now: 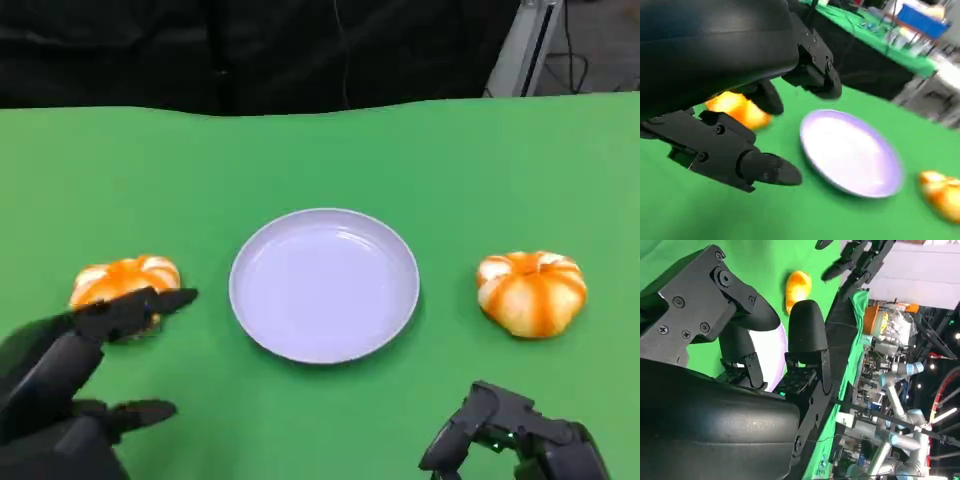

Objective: Grasp the bread from the table and place it into the plate.

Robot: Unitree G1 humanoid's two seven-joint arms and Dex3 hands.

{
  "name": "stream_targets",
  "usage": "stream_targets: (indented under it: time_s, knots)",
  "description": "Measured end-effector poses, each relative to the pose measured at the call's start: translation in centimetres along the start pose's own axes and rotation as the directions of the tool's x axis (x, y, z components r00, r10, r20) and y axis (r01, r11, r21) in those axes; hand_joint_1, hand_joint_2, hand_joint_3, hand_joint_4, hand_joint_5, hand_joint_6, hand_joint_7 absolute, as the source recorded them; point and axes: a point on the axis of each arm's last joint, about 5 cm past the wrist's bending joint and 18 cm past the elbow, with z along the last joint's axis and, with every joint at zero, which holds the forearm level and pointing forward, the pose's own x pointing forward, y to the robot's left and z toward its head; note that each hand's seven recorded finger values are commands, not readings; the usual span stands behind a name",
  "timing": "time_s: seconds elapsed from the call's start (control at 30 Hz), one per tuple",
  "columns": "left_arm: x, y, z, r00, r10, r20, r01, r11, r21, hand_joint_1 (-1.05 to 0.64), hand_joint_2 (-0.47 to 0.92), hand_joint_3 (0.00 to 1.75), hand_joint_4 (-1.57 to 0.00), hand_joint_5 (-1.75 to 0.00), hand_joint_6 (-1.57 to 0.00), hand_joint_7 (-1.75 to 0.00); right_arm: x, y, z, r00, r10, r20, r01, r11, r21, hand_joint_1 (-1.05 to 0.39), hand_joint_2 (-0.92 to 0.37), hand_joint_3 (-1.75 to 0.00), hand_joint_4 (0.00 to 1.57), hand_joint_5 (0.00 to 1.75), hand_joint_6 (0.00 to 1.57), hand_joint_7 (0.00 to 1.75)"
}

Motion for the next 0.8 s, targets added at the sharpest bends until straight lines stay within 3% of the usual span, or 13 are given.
stream_targets:
  time_s: [0.3,0.47,0.8]
  knots:
    - [3.4,-0.5,-0.1,0.999,0.043,-0.030,-0.032,0.951,0.309,-0.57,0.90,0.01,-0.06,-0.29,-0.24,0.00,0.0,-0.06,0.0,1.000,-0.002,0.001,0.002,1.000,-0.001,-0.06,-0.31,-1.35,0.74,1.60,0.79,1.34]
    - [5.4,-1.3,-0.9,0.991,0.016,-0.131,0.040,0.910,0.413,-0.54,0.92,0.04,-0.05,-0.30,-0.22,0.00,-0.1,-0.07,0.0,1.000,-0.004,-0.003,0.004,1.000,0.001,-0.06,-0.31,-1.35,0.73,1.60,0.78,1.33]
    - [9.9,-3.5,-2.3,0.948,-0.057,-0.313,0.199,0.874,0.444,-0.50,0.86,0.00,-0.11,-0.30,-0.26,-0.01,-0.4,-0.13,0.0,1.000,-0.003,-0.007,0.003,1.000,-0.004,-0.04,-0.28,-1.39,0.76,1.59,0.80,1.32]
